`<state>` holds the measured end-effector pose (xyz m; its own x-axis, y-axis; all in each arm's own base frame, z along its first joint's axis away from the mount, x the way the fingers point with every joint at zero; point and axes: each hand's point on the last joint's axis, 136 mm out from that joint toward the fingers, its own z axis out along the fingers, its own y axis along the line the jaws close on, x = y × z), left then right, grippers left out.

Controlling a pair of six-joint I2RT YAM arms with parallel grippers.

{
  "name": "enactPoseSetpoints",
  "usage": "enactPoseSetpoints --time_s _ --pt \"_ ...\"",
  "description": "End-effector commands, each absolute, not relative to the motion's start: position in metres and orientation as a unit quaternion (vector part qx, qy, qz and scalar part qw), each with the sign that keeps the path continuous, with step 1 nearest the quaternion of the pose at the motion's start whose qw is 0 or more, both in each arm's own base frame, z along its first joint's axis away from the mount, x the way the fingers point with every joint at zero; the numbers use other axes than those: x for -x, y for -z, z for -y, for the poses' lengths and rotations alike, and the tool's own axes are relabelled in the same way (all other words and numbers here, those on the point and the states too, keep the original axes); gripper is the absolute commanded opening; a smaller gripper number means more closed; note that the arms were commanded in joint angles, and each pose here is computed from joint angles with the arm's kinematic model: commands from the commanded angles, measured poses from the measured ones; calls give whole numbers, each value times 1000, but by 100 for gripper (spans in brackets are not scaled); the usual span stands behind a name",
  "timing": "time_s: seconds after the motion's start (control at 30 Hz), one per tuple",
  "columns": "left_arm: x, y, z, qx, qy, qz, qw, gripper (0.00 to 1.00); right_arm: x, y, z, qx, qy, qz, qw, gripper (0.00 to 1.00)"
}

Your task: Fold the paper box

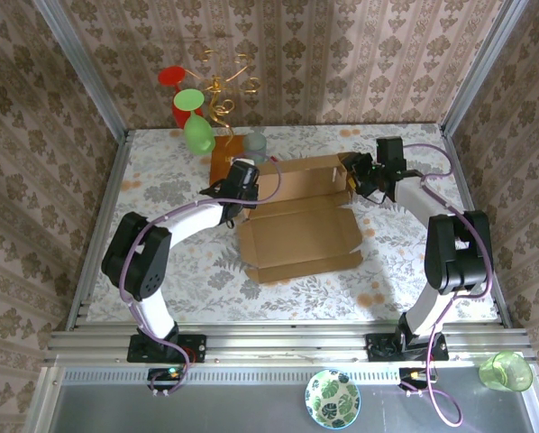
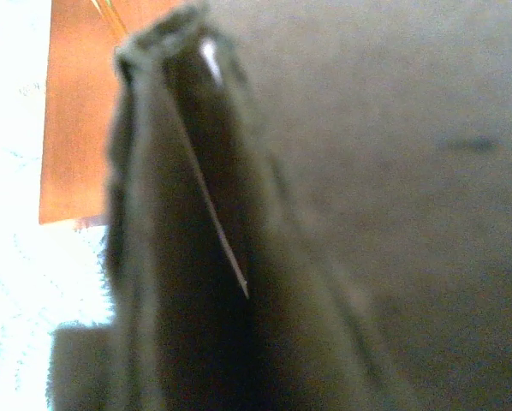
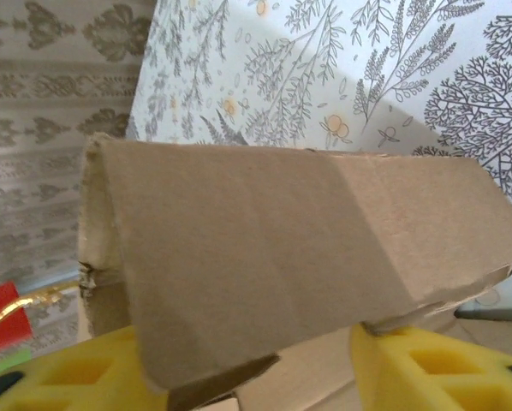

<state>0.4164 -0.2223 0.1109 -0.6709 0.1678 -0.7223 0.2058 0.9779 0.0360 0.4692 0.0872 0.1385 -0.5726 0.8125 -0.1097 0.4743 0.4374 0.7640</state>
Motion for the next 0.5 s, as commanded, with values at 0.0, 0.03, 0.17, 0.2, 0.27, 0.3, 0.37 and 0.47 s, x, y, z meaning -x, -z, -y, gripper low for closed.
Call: enactPoseSetpoints --time_s 0.0,0.03,0.17,0.2,0.27,0.3,0.37,0.47 --pt "-417 -138 219 -89 39 -918 385 0 -462 -154 -92 -337 -375 -823 263 62" --pt "-418 -138 218 -86 39 -921 378 0 -462 -162 -93 -323 -387 -818 278 63" --pt "-419 -143 214 -76 37 -932 353 0 -446 -186 -92 -296 -411 -793 339 63" --pt "-419 -144 213 -73 38 -934 346 0 -439 -184 -88 -299 -406 -790 349 64" --pt "-419 -146 212 -67 41 -939 336 0 -427 -180 -84 -304 -406 -781 364 67" --pt "-418 -145 211 -64 43 -942 328 0 -422 -177 -83 -306 -410 -777 366 68" --pt "-419 -147 212 -64 47 -945 318 0 -414 -166 -86 -310 -416 -776 358 69" --pt "-420 -148 215 -69 54 -946 313 0 -404 -147 -88 -314 -413 -781 346 69"
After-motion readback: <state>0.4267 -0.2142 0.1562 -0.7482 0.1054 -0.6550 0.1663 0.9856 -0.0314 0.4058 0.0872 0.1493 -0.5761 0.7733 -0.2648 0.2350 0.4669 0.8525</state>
